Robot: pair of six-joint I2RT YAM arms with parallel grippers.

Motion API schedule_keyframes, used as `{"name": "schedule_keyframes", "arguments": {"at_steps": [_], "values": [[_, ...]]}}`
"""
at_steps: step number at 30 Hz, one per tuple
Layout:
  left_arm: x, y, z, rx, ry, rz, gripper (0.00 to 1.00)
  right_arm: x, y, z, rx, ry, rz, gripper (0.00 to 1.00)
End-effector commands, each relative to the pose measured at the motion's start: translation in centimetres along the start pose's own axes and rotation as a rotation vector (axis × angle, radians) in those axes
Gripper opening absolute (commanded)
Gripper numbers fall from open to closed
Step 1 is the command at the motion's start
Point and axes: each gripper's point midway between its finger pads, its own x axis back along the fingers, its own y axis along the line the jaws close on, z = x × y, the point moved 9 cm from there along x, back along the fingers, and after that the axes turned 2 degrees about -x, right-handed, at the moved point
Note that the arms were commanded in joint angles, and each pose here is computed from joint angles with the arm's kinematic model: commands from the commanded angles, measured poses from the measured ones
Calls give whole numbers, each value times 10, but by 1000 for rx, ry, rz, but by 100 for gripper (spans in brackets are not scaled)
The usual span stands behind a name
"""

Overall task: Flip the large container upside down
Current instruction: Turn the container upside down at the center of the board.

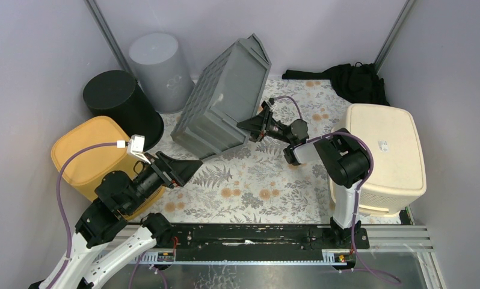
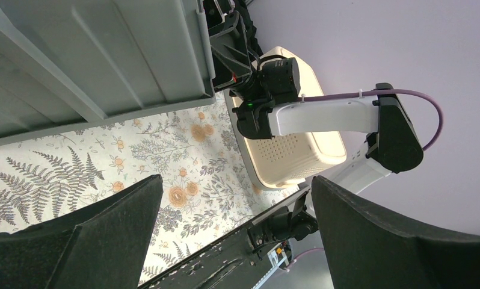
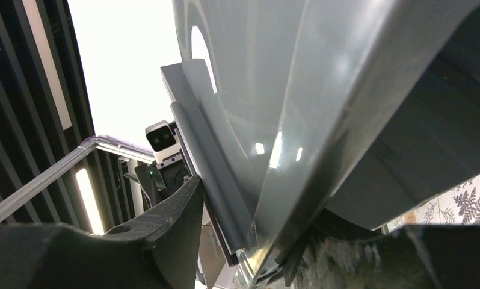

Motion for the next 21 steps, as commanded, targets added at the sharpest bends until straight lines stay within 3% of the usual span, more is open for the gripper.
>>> {"name": "schedule_keyframes", "arguments": {"at_steps": [1,21], "values": [[-2,-4,-4,-7,-28,36,100,15,-43,5,-46,44,151,47],[-2,-3,-2,-2,-26,40,100,27,-53,9,-38,6,317,50]]}}
